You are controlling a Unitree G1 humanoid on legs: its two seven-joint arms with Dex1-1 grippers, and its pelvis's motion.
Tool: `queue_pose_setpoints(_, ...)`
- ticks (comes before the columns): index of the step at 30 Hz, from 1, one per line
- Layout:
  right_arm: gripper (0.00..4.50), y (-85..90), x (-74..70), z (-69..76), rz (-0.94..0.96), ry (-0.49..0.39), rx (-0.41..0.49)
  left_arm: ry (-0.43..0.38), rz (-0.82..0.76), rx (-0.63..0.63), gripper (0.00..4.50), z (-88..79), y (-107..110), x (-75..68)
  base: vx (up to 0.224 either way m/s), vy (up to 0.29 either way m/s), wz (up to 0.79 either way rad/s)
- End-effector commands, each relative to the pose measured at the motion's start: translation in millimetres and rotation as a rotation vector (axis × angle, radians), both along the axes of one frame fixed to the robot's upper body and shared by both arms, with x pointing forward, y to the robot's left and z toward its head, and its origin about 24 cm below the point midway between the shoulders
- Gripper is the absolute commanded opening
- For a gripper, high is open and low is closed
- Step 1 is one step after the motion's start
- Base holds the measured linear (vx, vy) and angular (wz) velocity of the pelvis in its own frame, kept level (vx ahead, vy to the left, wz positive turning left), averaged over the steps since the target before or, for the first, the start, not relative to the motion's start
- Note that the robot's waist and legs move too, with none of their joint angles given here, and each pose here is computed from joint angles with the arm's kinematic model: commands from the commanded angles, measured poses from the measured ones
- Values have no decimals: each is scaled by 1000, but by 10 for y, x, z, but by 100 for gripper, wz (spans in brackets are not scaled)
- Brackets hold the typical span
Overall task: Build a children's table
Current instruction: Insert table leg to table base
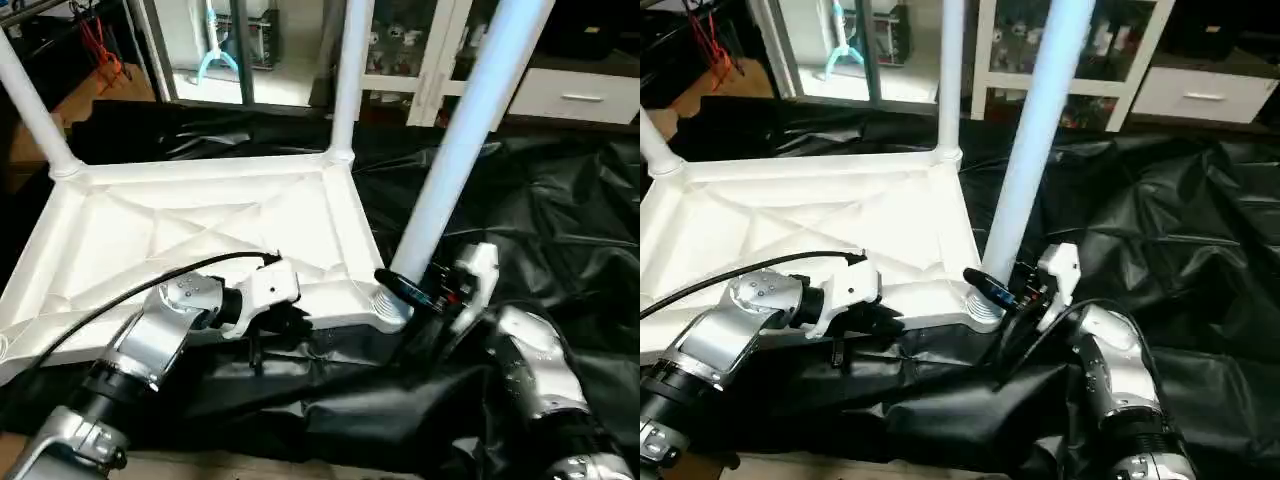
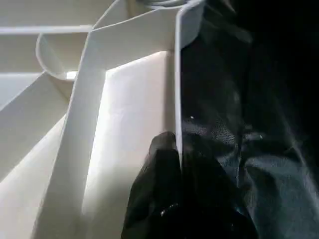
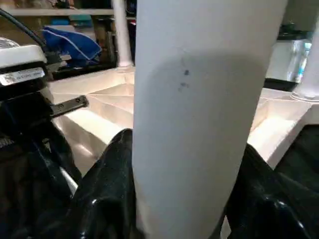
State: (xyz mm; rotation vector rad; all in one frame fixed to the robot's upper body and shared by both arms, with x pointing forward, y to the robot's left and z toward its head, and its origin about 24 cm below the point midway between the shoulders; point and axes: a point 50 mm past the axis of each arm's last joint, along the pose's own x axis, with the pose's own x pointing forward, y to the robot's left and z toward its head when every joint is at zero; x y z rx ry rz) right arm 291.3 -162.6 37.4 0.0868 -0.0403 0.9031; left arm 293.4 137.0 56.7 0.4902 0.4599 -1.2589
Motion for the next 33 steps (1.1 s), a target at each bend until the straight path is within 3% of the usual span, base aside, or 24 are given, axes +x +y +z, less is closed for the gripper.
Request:
queue_pose_setpoints(1,188,-238,-133,-554,-250,274,-199,22,110,-26,0,-6,1,19,0,0,0)
queue_pose_setpoints(3,188,-212,-70,-551,-347,280,-197,37,169,-51,0,12,-67,43,0,0,0)
queue_pose_setpoints(7,188,-166,78,-563,-699,292,-219,-12,532,-121,0,88,-315,289,0,0,0)
queue_pose_setpoints(10,188,-19,106,-611,-809,345,-195,-6,701,-198,0,133,-545,394,5,18,3)
queue_pose_setpoints(11,188,26,114,-612,-822,335,-227,-22,748,-214,0,147,-615,431,0,0,0)
queue_pose_setpoints(18,188,39,170,-577,-867,299,-286,-31,821,-240,0,212,-784,480,32,13,2)
queue_pose_setpoints(27,188,186,225,-471,-845,274,-116,-32,834,-204,0,170,-651,480,0,0,0)
queue_pose_setpoints(33,188,180,255,-427,-823,263,-81,-31,806,-205,0,173,-650,464,0,0,0)
